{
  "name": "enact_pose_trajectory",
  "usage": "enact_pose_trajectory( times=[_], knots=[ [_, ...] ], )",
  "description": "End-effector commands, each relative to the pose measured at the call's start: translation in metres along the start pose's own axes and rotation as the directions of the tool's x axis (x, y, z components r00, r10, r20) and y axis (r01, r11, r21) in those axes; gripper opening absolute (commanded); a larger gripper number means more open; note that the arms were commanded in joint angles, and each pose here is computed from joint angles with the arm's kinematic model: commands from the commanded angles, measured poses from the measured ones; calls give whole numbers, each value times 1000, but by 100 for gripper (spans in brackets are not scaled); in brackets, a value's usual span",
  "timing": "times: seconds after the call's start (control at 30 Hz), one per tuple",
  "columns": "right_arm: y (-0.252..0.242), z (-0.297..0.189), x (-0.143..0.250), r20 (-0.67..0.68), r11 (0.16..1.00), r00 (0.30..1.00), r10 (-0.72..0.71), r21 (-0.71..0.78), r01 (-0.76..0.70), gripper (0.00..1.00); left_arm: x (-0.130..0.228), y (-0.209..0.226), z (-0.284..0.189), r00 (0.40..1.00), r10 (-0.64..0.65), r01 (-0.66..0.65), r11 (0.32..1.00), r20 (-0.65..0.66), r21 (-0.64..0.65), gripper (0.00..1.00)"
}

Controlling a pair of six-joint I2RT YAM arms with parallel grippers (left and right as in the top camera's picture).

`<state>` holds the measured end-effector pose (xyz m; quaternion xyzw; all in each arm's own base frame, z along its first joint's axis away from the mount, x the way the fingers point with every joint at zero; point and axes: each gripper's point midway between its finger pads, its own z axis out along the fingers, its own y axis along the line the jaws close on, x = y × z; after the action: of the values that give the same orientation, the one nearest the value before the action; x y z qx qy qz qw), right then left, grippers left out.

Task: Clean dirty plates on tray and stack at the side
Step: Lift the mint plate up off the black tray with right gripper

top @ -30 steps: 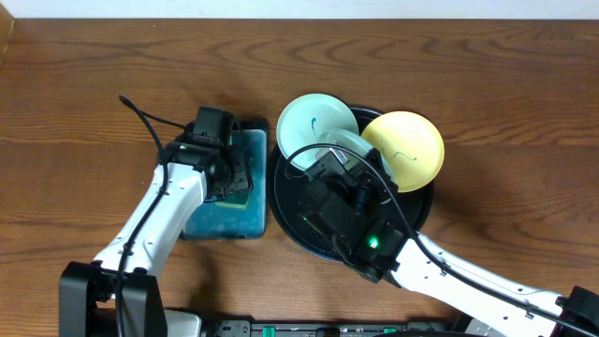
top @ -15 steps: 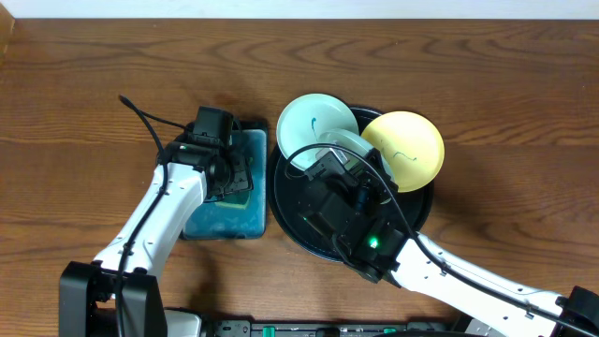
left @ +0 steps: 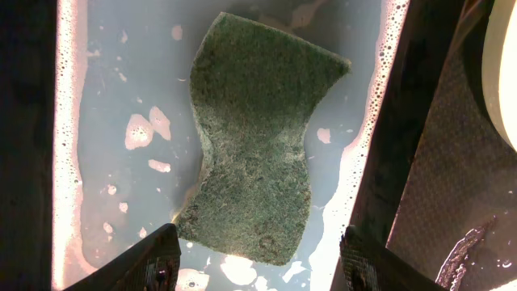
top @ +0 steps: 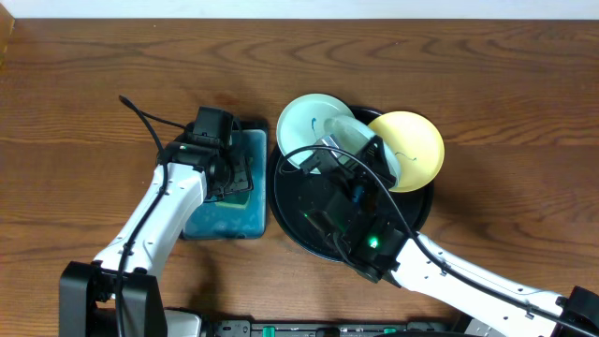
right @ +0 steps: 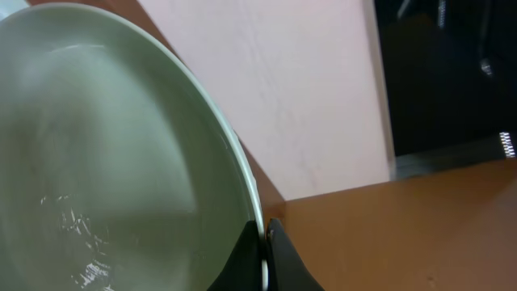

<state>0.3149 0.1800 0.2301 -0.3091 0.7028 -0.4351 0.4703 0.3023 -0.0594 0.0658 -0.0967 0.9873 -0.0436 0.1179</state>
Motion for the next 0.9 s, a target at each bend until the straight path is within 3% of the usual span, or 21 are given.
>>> enact_pose_trajectory(
  times=[0.0, 0.43, 0.57, 0.7, 0.87],
  knots=[
    [-15, -3, -6, -12, 997, 999, -48, 53, 49, 1, 5, 4, 3, 1000, -1, 1, 1000, -15, -9, 65],
    [-16, -3, -7, -8, 998, 1000, -26, 55, 26, 1, 4, 4, 3, 1000, -1, 1, 1000, -15, -9, 65],
    [-19, 3, -1, -22, 988, 990, 138, 66, -136, 1, 4, 3, 3, 1000, -1, 1, 1000, -15, -9, 65],
    [-17, 16, 16, -57, 925, 924, 378, 74, -374, 1, 5, 4, 3, 1000, -1, 1, 1000, -17, -9, 65],
    [17, 28, 21, -123, 853, 858, 499, -109, -511, 1, 5, 4, 3, 1000, -1, 1, 1000, -18, -10, 65]
  ],
)
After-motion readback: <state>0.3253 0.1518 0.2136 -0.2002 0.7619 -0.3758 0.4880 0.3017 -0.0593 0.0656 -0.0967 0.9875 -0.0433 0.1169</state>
